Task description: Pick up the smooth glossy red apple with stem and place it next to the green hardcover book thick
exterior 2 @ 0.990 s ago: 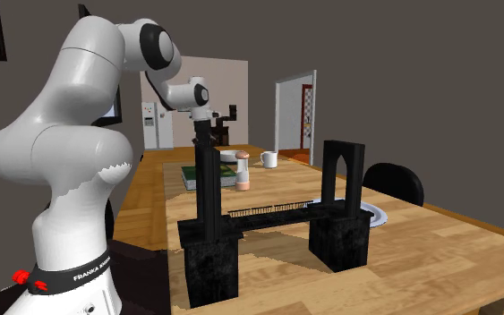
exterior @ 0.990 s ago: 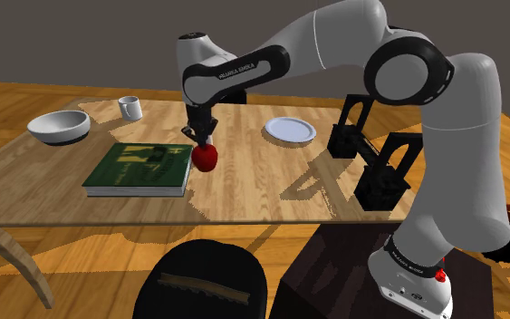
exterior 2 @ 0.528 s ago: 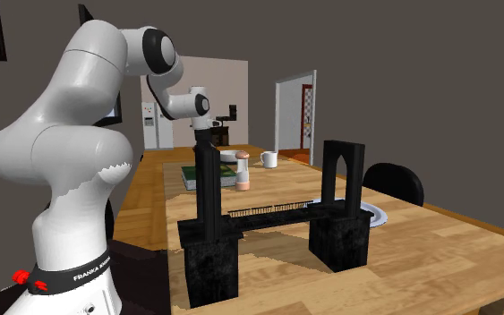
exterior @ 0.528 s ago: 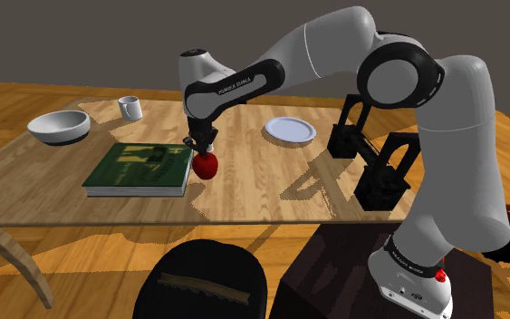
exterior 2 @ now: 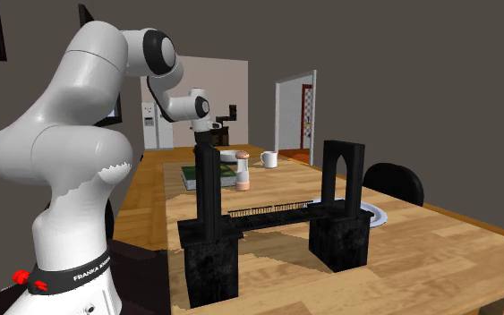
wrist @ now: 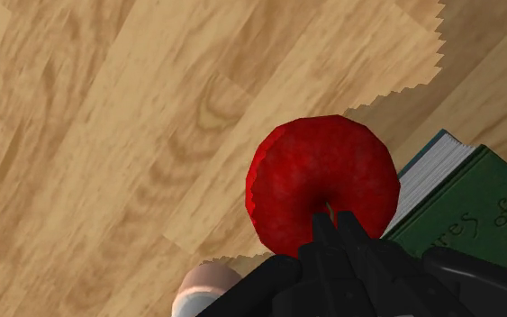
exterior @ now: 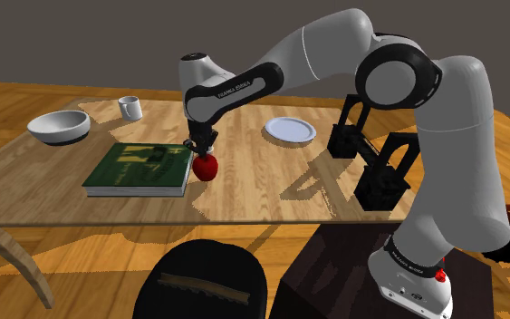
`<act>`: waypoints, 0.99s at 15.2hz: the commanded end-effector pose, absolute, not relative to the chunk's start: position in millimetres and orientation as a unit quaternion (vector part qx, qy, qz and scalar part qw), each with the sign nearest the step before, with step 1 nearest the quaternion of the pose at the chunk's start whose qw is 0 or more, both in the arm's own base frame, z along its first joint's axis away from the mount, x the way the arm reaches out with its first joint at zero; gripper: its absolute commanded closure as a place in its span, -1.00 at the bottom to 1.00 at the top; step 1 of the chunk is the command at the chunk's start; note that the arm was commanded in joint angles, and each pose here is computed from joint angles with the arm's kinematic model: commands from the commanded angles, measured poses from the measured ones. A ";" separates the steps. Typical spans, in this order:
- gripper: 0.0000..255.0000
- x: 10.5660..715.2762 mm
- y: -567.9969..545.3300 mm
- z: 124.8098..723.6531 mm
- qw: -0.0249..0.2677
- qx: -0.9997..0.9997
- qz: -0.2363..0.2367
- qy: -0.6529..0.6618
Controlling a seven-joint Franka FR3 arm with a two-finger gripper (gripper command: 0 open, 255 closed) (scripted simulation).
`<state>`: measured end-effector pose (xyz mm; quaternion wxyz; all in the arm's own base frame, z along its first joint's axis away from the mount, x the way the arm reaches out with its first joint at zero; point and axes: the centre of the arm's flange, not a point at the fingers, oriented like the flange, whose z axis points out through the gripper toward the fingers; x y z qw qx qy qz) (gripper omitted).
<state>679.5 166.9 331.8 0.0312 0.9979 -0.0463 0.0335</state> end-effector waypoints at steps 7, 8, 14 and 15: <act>-1.00 678.7 167.7 345.0 0.031 0.998 0.034 -0.046; -1.00 677.9 168.6 358.1 0.031 0.998 0.034 -0.046; -1.00 676.3 170.1 381.6 0.031 0.998 0.034 -0.046; -1.00 676.3 170.1 381.6 0.031 0.998 0.034 -0.046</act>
